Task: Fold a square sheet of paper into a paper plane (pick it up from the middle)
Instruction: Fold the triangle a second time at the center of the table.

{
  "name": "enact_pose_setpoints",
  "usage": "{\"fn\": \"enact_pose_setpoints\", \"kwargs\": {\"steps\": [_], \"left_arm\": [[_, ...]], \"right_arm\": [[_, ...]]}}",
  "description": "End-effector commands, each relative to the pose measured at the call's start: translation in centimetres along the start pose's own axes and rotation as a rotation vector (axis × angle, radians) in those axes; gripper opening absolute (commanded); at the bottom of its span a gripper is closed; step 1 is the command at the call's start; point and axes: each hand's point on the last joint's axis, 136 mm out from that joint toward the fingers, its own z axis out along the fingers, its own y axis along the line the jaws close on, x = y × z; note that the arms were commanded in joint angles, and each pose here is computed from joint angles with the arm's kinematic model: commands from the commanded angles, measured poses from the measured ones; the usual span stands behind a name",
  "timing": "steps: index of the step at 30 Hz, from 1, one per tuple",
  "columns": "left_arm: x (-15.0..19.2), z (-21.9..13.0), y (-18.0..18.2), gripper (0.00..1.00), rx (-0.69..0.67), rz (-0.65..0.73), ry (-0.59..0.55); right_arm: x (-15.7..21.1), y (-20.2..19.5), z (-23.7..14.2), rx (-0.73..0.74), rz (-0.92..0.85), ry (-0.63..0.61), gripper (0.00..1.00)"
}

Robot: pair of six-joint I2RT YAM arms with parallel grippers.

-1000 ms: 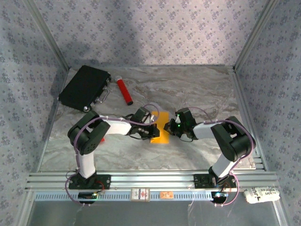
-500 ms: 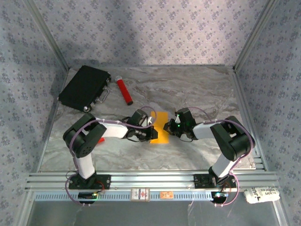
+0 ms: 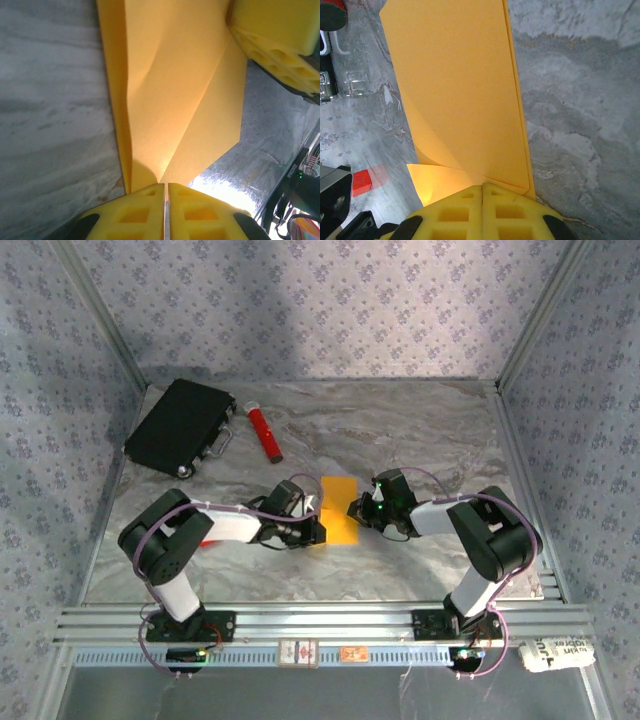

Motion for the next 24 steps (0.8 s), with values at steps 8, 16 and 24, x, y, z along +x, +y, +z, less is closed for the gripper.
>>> {"fn": "enact_pose_setpoints", "kwargs": {"steps": [8,16,24], "left_arm": [[-1.0,-2.5,-3.9,0.09,0.101,0.074,-0.028],[-4.7,-2.3,-3.6,0.08,0.079,0.067,-0.084],[-5.6,0.1,-1.7,0.08,-0.02,0.102,-0.018]], "right_arm": [[0.8,-2.6,0.6,0.1,0.027,0.037,0.0],[0.5,-1.6,0.7,0.084,0.002,0.044,0.0],[0.4,-0.8,0.5,0.06,-0.012,0.051,0.0]]}}
